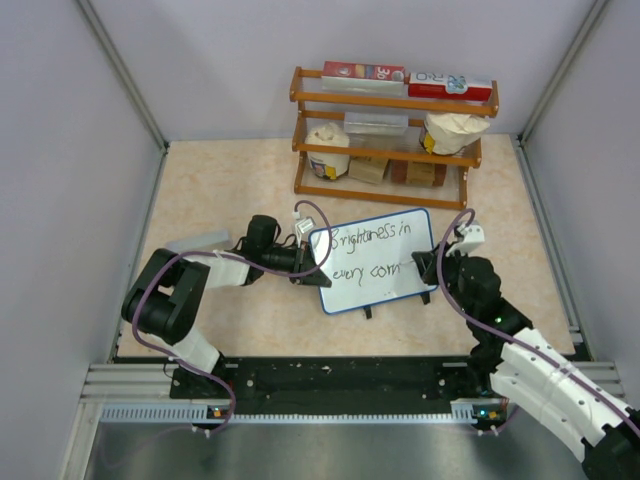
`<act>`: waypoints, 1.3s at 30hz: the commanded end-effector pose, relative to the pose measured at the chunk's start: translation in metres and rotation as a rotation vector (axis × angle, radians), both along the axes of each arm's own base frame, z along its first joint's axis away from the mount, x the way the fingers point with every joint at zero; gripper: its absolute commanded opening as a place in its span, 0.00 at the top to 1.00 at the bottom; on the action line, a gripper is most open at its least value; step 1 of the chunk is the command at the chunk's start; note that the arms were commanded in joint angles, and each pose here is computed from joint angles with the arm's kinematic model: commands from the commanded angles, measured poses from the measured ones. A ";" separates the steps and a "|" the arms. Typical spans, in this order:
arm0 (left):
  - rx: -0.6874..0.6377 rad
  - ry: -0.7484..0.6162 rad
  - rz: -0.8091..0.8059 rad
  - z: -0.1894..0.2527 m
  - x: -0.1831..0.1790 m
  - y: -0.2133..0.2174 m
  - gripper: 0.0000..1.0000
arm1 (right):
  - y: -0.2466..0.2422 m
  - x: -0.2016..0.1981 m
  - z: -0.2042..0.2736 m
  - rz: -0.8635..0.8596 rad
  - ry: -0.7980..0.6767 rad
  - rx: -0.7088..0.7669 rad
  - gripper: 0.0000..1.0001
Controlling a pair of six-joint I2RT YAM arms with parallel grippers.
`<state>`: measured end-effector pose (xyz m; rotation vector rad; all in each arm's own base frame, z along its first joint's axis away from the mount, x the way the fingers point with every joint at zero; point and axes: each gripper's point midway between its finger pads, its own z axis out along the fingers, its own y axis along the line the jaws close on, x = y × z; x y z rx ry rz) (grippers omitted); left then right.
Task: Write a sentence on the whiteboard
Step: Write with the whiteboard marker on the whiteboard.
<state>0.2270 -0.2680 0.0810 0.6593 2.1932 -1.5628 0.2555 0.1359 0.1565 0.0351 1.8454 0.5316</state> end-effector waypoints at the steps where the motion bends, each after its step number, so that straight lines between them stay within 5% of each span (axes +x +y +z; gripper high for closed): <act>1: 0.097 0.004 0.113 -0.024 0.017 0.011 1.00 | -0.002 0.003 0.005 -0.009 -0.024 0.009 1.00; 39: 0.096 0.006 0.112 -0.024 0.017 0.012 1.00 | -0.015 0.012 0.004 -0.082 -0.019 0.023 1.00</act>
